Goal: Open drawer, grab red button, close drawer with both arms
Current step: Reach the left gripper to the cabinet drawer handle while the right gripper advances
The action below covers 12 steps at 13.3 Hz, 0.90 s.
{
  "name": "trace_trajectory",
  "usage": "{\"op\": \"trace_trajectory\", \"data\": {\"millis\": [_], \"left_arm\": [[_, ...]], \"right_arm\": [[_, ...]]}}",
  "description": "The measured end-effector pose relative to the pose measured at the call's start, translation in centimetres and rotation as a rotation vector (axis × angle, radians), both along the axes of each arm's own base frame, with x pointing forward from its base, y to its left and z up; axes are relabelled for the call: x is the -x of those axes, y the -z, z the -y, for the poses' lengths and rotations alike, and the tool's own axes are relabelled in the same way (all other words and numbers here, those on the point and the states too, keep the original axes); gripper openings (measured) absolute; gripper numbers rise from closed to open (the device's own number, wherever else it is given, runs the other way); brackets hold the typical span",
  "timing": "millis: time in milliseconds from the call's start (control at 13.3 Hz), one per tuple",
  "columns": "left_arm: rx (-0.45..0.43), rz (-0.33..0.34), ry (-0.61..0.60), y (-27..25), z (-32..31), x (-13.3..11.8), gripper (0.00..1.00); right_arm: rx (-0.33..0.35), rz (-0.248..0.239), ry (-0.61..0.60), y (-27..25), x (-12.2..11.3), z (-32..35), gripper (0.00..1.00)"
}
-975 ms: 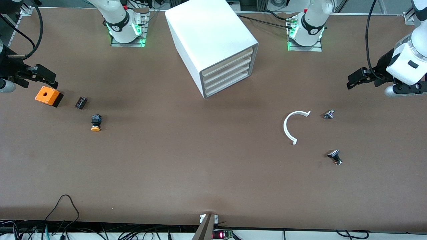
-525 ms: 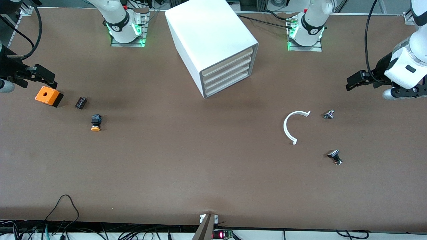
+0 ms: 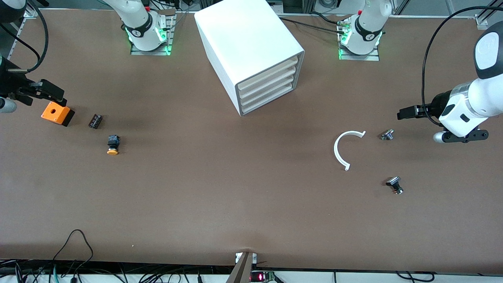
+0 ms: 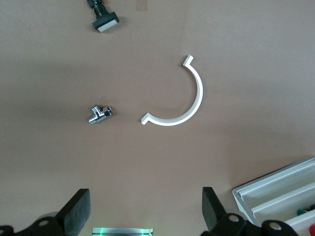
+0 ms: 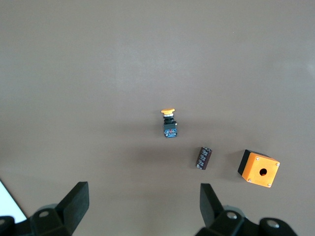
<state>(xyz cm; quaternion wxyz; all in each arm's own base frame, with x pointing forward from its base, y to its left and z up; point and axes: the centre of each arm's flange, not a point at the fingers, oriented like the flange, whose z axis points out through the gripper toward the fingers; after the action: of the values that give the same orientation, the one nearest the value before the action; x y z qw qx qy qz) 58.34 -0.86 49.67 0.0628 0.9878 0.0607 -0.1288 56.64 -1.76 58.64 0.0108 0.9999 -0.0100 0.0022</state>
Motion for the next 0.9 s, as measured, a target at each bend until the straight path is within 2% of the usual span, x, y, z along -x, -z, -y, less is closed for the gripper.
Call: {"op": "trace_trajectory", "data": {"millis": [150,300,600,675,900], "left_arm": [[0.062,-0.044,-0.014,1.1,0.5,0.1,1.0],[0.14,-0.112,-0.026,4.6,1.4,-0.6,1.0],[0.231,-0.252,0.058,11.2,7.9,0.0,1.0],[0.278,-0.291,0.064,12.4,9.8,0.7,1.0],[0.498,-0.439,-0.005,17.6,13.0,3.4,1.0]], "right_arm": [[0.001,0.007,-0.001,0.3,-0.3,-0.1,1.0],[0.003,0.026,-0.001,0.7,-0.9,0.0,1.0],[0.004,0.038,0.013,0.8,-1.3,0.7,1.0],[0.004,0.037,0.018,0.9,-1.3,1.0,1.0],[0.001,0.021,0.028,1.8,-1.7,1.5,1.0]]}}
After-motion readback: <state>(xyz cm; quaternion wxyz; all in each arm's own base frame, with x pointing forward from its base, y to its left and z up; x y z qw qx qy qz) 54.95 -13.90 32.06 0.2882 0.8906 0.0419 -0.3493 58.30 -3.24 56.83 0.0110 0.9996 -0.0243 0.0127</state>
